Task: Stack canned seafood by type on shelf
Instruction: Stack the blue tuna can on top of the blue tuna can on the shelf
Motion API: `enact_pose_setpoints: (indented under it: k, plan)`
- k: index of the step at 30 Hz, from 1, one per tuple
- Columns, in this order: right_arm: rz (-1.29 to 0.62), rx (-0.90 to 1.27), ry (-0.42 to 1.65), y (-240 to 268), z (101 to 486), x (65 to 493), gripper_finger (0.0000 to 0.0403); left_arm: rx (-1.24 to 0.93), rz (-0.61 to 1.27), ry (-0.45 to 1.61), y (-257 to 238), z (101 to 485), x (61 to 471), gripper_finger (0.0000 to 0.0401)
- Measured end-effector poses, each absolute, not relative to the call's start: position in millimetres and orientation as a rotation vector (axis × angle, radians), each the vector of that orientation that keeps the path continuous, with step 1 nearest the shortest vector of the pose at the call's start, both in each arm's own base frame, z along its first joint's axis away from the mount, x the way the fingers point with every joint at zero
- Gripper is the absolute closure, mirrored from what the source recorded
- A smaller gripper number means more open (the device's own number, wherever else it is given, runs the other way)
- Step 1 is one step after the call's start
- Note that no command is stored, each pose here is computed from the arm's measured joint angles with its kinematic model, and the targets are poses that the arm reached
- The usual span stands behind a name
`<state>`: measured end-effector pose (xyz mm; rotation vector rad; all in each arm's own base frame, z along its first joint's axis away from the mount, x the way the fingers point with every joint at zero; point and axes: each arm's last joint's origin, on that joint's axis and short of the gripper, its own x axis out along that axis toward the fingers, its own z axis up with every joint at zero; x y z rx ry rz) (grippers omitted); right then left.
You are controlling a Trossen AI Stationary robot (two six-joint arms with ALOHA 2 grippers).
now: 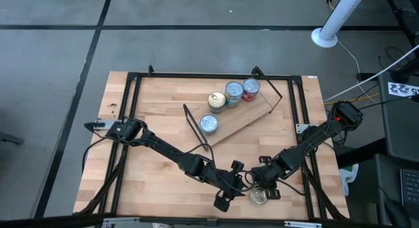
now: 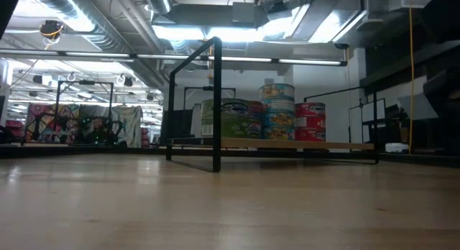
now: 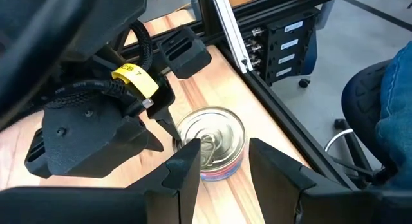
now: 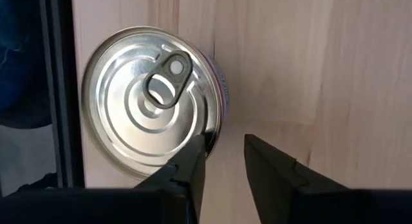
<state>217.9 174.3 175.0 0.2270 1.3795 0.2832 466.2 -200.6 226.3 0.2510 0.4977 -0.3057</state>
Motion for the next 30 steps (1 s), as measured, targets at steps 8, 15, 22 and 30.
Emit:
enact_pose_setpoints:
  k: [8,15,22,30]
  plan:
    - [0.214,0.256,1.389,174.5,168.7,222.3,0.0297,0.251,-0.305,0.498,-200.6,226.2,466.2,0.0274]
    - [0.219,0.323,1.468,175.0,152.9,230.4,0.0297,0.251,-0.303,0.494,-200.3,228.1,465.8,0.0274]
    - [0.279,0.387,1.395,176.1,152.8,241.3,0.0304,0.259,-0.302,0.529,-199.7,225.7,463.9,0.0274]
    - [0.284,0.403,1.339,175.8,154.6,247.2,0.0393,0.204,-0.267,0.627,-194.8,245.8,446.5,0.0274]
